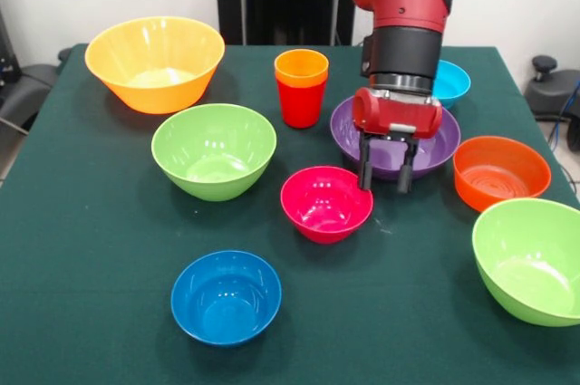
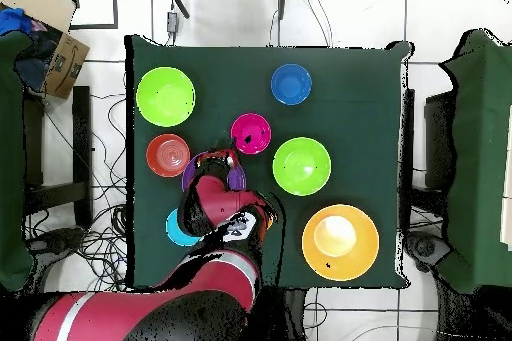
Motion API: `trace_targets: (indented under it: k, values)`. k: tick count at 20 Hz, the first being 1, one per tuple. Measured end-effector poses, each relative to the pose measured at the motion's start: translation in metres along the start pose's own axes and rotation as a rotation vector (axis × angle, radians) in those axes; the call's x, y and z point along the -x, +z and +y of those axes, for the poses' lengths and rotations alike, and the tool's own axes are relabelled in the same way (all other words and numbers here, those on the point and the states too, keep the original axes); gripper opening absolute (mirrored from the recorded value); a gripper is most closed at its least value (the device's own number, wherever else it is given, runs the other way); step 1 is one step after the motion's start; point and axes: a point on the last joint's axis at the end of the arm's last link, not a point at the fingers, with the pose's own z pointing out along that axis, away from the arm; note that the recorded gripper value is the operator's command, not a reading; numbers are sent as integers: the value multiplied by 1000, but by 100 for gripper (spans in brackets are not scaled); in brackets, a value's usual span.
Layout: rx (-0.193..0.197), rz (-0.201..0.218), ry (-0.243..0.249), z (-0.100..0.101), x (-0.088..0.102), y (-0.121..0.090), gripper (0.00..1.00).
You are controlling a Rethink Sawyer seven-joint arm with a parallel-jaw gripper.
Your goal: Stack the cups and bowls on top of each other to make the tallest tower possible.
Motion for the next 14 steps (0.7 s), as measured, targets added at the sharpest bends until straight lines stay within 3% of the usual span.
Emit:
trace_targets:
  k: [7,14]
  values:
    - [-1,-4,-47,12,-2,-6,100]
    - [-31,-1,-90,4,-5,-12,100]
